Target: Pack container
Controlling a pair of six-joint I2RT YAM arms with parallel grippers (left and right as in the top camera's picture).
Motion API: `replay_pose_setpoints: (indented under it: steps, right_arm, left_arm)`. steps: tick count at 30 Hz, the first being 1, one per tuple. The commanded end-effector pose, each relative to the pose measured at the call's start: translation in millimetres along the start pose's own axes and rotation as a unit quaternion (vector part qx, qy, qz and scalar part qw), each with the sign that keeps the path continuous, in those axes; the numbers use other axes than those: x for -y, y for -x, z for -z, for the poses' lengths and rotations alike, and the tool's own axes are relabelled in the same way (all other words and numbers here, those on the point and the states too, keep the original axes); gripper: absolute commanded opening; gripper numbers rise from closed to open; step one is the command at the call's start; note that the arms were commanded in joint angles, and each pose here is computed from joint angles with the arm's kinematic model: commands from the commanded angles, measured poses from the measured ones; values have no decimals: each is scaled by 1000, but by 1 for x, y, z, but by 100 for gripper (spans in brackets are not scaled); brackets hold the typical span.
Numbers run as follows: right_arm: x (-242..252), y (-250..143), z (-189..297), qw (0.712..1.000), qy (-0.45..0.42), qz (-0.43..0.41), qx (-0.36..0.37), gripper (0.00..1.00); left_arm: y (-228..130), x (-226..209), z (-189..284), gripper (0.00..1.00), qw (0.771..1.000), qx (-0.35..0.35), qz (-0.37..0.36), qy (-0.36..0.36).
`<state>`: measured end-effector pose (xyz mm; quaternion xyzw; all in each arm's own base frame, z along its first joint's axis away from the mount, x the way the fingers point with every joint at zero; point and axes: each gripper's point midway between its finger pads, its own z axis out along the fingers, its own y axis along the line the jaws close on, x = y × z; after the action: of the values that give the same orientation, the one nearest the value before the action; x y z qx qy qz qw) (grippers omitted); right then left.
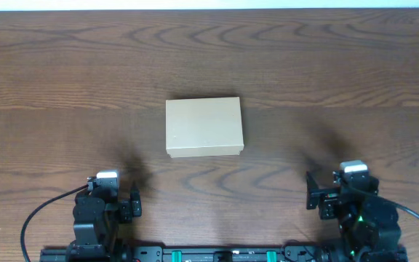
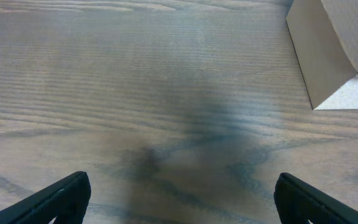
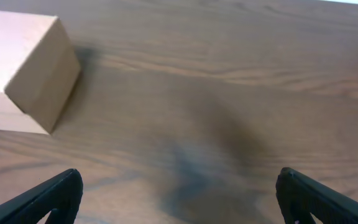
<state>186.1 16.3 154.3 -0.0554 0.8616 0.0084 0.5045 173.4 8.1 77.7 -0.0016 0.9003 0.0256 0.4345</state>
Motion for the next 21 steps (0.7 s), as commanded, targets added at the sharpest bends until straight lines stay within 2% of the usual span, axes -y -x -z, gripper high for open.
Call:
replay_pose_setpoints:
  steps: [1, 13, 21]
  right_arm:
    - [0, -11, -6, 1000, 0, 8, -1, 99]
    - [-6, -60, -45, 998, 10, -49, -27, 99]
    - [-5, -61, -45, 998, 9, -46, -29, 99]
  left_arm:
    - [-21, -7, -1, 95, 999, -39, -14, 19]
    - [-21, -7, -1, 95, 999, -39, -14, 19]
    - [-21, -7, -1, 95, 999, -39, -14, 19]
